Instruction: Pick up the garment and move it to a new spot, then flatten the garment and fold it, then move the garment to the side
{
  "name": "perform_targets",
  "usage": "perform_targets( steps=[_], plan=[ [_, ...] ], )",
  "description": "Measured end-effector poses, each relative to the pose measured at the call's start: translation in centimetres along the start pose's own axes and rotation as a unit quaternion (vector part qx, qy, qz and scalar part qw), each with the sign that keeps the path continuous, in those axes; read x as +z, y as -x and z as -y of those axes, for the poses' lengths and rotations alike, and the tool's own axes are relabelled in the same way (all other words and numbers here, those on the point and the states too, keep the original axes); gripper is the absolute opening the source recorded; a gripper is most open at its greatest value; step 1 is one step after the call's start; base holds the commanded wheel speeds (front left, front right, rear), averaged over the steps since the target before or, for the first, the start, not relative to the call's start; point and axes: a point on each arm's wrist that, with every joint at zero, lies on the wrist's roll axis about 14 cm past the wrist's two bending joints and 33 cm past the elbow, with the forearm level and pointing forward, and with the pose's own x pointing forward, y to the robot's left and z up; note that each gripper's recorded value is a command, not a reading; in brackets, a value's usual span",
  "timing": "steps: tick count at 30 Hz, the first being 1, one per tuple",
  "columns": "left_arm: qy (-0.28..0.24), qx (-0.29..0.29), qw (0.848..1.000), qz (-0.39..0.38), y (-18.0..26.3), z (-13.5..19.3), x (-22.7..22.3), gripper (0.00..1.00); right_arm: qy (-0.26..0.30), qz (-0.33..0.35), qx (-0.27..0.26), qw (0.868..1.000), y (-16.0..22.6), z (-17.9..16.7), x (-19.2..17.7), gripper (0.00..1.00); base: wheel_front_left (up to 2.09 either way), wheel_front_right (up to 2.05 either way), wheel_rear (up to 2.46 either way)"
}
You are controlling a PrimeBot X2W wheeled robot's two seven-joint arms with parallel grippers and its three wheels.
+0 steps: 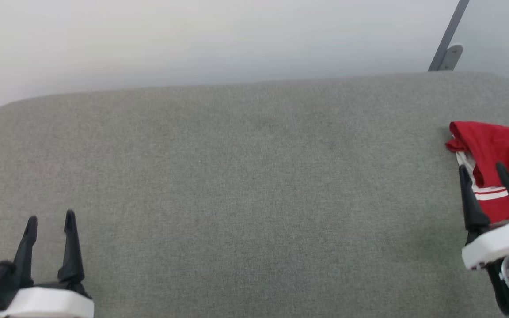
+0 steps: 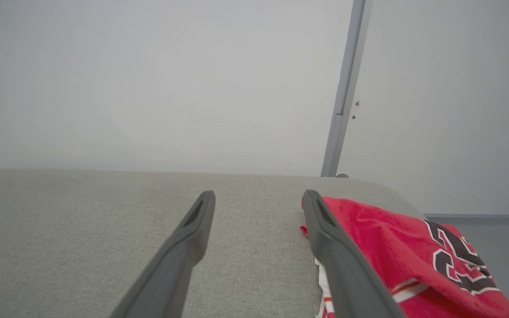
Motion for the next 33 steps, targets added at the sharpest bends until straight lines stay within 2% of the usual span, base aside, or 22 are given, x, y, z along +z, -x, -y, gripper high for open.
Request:
perform_targets(
  steps=[8, 17, 33],
  plan=[
    [0.000, 0.023, 1.000, 0.002, 2.6, -1.3, 0.4, 1.00, -0.008, 0.011, -0.015, 1.000, 3.2, 0.2, 0.3, 1.00, 0.00, 0.00, 0.00],
    [0.009, 0.042, 0.999, -0.004, 4.0, -2.1, -0.1, 1.00, -0.019, 0.010, -0.019, 1.000, 5.0, -0.2, -0.1, 1.00, 0.00, 0.00, 0.00],
    [0.017, 0.051, 0.998, -0.017, 4.8, -2.5, -0.9, 1.00, -0.025, 0.009, -0.013, 1.000, 5.1, -0.7, -0.2, 1.00, 0.00, 0.00, 0.00]
  ],
)
